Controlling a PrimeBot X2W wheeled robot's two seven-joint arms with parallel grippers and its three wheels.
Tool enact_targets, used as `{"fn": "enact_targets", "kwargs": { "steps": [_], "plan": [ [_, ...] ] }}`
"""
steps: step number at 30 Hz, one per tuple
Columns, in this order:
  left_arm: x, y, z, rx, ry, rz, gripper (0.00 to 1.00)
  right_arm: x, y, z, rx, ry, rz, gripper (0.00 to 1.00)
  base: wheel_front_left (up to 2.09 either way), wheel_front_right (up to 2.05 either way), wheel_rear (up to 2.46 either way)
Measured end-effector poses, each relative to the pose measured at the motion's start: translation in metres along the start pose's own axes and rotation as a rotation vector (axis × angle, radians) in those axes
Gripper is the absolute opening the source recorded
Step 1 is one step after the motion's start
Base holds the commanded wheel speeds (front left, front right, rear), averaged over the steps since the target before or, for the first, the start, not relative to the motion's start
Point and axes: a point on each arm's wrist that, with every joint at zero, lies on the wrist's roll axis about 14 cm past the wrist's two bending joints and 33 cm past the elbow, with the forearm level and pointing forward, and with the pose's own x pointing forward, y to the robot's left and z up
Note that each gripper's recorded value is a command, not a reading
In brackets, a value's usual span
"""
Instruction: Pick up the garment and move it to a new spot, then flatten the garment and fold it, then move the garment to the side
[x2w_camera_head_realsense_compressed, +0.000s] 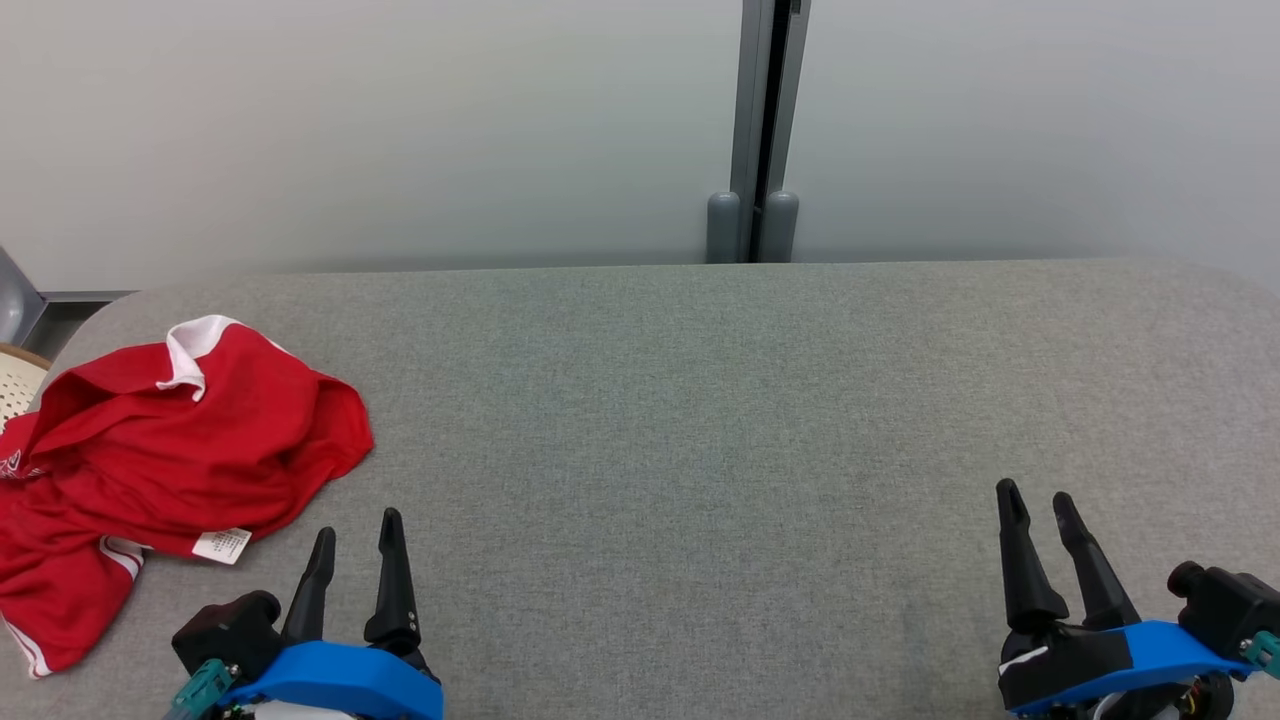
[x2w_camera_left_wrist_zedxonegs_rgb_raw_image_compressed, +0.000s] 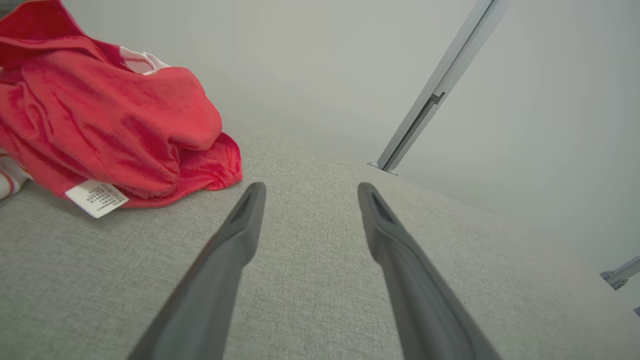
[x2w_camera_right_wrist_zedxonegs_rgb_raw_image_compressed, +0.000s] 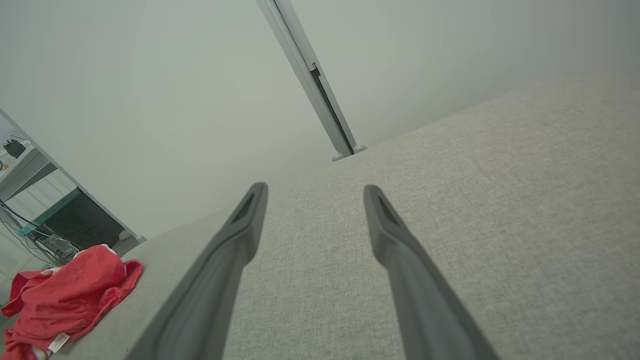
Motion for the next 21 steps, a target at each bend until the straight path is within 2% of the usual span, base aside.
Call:
{"fn": "enact_targets", "kwargs": {
  "steps": [21],
  "plan": [
    [-0.004,-0.004,-0.010,0.186,0.007,-0.030,1.00,-0.002,0.006,-0.006,-0.189,0.020,0.037,1.00,0.00,0.00,0.00]
  ]
}}
